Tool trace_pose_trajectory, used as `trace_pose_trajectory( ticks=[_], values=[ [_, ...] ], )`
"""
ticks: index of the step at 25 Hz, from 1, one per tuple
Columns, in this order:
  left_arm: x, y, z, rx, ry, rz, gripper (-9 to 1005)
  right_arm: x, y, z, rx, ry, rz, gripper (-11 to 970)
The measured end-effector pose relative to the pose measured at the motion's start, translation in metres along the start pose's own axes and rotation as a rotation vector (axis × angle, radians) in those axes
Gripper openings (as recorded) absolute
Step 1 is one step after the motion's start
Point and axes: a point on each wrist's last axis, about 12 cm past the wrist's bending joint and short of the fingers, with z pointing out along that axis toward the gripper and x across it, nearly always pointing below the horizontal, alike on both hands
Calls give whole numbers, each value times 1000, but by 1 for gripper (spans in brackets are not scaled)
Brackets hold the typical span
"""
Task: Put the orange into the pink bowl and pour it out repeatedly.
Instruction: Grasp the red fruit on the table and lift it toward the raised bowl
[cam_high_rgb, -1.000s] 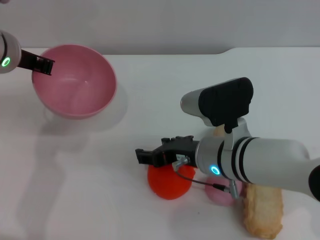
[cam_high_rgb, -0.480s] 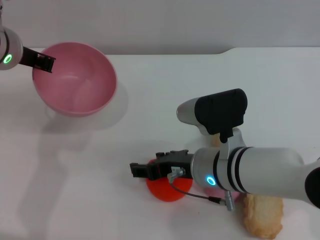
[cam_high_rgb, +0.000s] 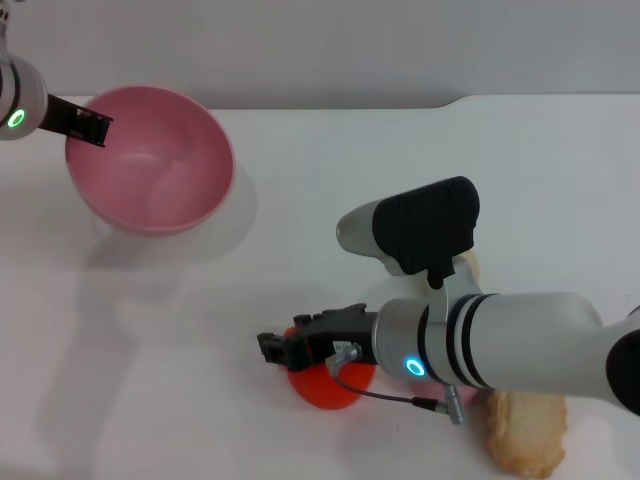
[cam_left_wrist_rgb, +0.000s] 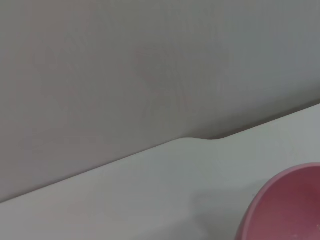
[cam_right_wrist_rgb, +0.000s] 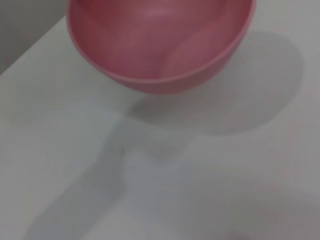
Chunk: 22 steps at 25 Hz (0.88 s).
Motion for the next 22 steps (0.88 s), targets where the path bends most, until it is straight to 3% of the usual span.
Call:
trace_pose_trajectory(
  ticks=[3,11,17,22],
  values=[
    [0,0,0,0,0,1,41,-4,3,-2,-2,-12,-26,488],
    [0,-3,0,7,1,17,41,-10,8,-5,-7,-39,-57,273],
    [0,-3,0,10,1,20,41,-11,5,-7,0,-38,-45,57],
    [1,-6,2,14,10,28,41,-9,2,-10,39,-24,-91,3]
  ],
)
